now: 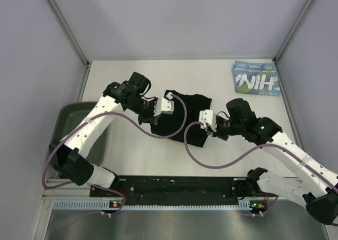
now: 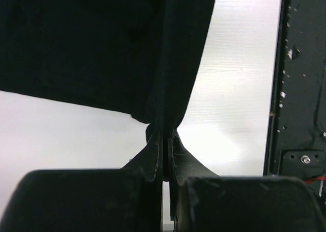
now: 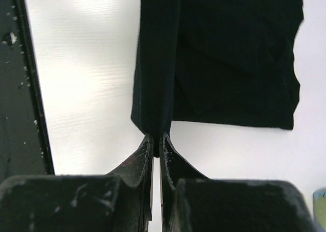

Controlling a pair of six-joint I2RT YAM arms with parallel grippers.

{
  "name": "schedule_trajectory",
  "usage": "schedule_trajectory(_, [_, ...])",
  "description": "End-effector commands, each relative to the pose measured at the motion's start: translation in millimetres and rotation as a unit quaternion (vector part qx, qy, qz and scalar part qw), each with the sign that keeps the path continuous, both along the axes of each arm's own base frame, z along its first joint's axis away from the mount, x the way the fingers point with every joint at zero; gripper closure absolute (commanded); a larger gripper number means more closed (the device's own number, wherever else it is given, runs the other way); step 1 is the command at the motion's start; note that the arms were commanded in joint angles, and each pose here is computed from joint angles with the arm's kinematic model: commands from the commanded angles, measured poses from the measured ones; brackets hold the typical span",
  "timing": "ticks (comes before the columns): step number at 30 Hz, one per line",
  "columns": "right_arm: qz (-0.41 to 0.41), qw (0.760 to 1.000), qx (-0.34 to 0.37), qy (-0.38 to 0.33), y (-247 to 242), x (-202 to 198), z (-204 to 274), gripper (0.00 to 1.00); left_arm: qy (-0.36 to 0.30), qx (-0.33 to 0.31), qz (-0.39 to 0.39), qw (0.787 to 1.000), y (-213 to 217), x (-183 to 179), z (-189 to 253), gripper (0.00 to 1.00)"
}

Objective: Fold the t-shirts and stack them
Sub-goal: Fold the long partially folded tshirt into a neat square

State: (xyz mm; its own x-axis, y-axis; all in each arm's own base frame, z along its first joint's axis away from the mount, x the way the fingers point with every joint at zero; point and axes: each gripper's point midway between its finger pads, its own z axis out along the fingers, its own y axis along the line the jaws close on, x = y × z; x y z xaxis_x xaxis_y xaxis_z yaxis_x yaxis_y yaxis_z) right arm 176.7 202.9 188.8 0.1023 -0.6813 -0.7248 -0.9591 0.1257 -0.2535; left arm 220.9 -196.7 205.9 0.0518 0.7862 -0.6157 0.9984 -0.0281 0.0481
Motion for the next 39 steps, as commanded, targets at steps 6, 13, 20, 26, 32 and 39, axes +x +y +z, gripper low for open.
schedule_trajectory(6, [-0.112, 0.992, 0.057, 0.008, -12, 76, 14, 1.00, -0.012, 0.006, 0.119, 0.993, -13, 108, 3, 1.00])
schedule_trajectory(13, [-0.154, 0.985, 0.075, 0.003, -22, 127, 10, 1.00, -0.007, 0.004, 0.168, 0.986, -20, 162, 1, 1.00])
schedule_trajectory(20, [-0.187, 0.980, 0.072, 0.011, -34, 166, 0, 1.00, -0.030, -0.008, 0.191, 0.981, -29, 196, -8, 1.00])
schedule_trajectory(26, [-0.201, 0.977, 0.064, 0.027, -40, 189, -17, 1.00, -0.056, 0.003, 0.220, 0.974, -29, 229, -21, 1.00])
schedule_trajectory(32, [-0.228, 0.971, 0.055, 0.038, -49, 213, -34, 1.00, -0.071, -0.004, 0.243, 0.968, -37, 257, -38, 1.00])
schedule_trajectory(39, [-0.272, 0.960, 0.058, 0.041, -55, 240, -54, 1.00, -0.088, -0.031, 0.277, 0.956, -49, 289, -55, 1.00])
